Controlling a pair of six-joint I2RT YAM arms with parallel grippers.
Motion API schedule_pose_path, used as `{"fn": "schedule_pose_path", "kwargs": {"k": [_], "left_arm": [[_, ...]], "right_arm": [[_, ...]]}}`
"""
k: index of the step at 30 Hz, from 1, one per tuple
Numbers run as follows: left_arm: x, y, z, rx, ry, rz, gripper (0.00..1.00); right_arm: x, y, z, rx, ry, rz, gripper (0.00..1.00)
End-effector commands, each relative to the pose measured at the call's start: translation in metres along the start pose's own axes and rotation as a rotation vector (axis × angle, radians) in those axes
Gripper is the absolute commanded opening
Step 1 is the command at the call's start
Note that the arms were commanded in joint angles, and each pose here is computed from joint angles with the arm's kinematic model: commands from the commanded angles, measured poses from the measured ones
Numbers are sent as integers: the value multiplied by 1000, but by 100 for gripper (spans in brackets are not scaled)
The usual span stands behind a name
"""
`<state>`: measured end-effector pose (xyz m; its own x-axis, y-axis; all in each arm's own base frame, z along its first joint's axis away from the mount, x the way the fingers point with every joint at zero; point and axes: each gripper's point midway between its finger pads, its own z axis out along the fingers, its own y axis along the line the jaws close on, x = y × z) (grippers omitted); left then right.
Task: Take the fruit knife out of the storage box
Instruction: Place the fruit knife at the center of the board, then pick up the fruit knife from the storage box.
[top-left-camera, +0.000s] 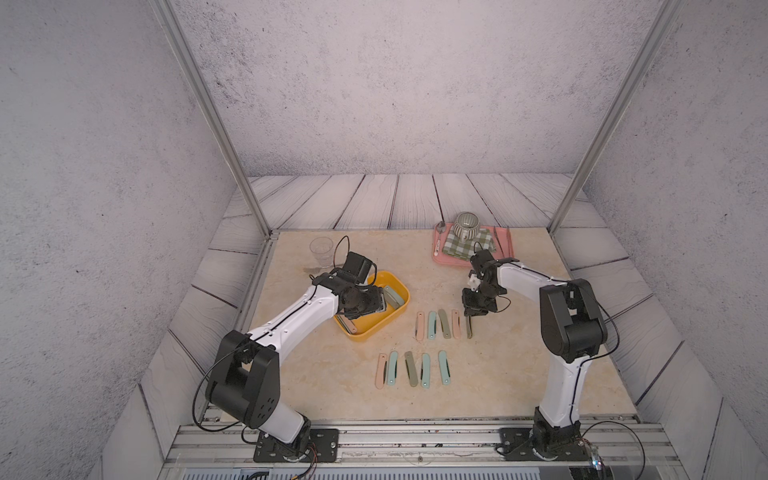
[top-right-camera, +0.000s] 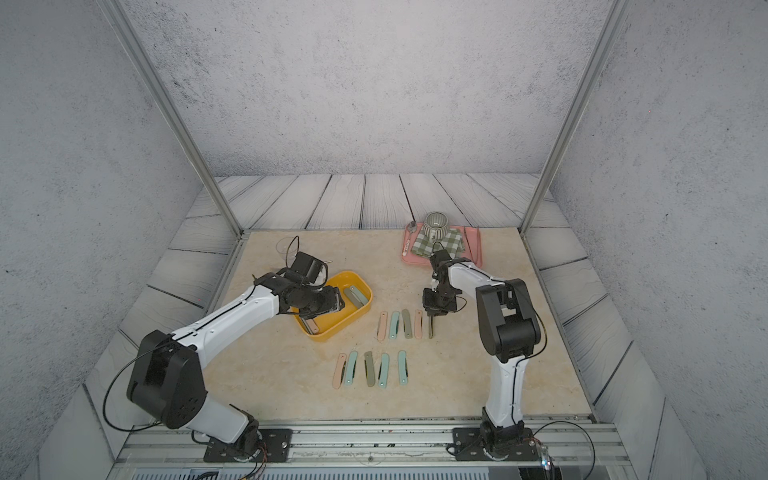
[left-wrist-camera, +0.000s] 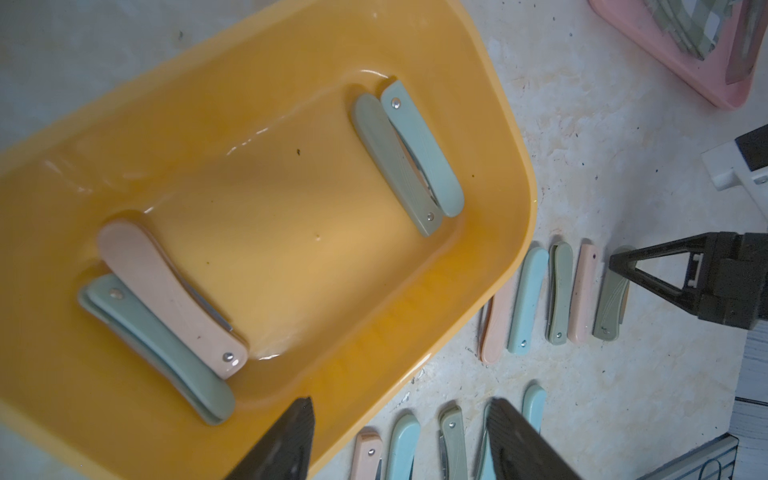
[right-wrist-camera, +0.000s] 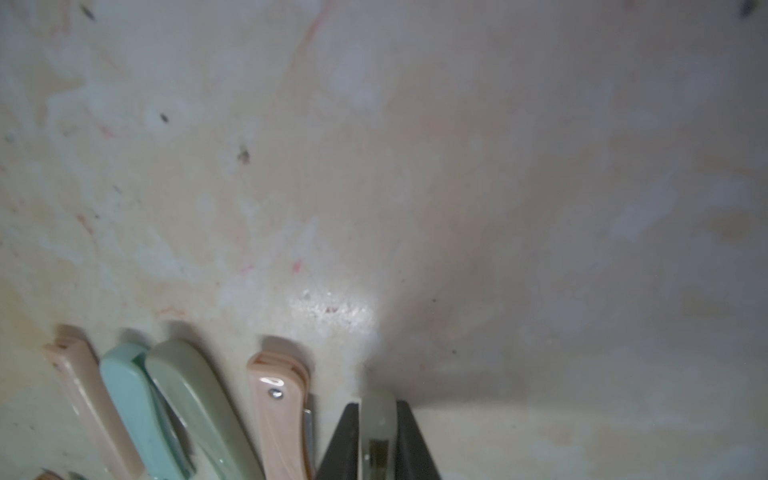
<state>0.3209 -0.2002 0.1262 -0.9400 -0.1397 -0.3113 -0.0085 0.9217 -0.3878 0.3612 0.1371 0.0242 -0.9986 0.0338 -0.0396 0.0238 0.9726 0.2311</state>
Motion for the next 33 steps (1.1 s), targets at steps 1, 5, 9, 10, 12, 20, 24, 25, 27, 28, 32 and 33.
{"fn": "schedule_pose_path", "kwargs": {"k": [1,5,9,10,12,20,24,25,27,28,32,33], "left_arm": [[-7,-1,-4,-6,-13,11,70],[-6,1,-3,-14,-9,10,71],[-7,1,0,-19,-4,9,72],[-8,1,1,-22,-3,7,72],[-10,1,5,-28,-4,4,73],[-33,5,29,-93,-25,-62,74],[-46,5,50,-118,-29,-102,69],[-48,8,55,-136,-30,-113,69],[-54,8,66,-147,-34,-133,66],[-56,8,70,-153,-34,-140,64],[-68,12,87,-182,-56,-164,62],[-70,10,92,-178,-57,-169,62]], "right_arm": [[5,-8,0,26,13,20,33],[1,-8,-6,32,-6,18,37],[-2,-6,-15,36,-25,16,42],[-3,-6,-20,35,-33,16,44],[-5,-3,-30,29,-52,13,52],[-18,14,-89,3,-157,-20,95],[-18,23,-108,-22,-181,-35,99],[-17,25,-111,-28,-186,-40,99],[-18,29,-118,-43,-201,-50,99],[-18,31,-120,-48,-207,-57,99],[-20,37,-124,-77,-212,-74,99],[-20,38,-123,-82,-209,-76,99]]}}
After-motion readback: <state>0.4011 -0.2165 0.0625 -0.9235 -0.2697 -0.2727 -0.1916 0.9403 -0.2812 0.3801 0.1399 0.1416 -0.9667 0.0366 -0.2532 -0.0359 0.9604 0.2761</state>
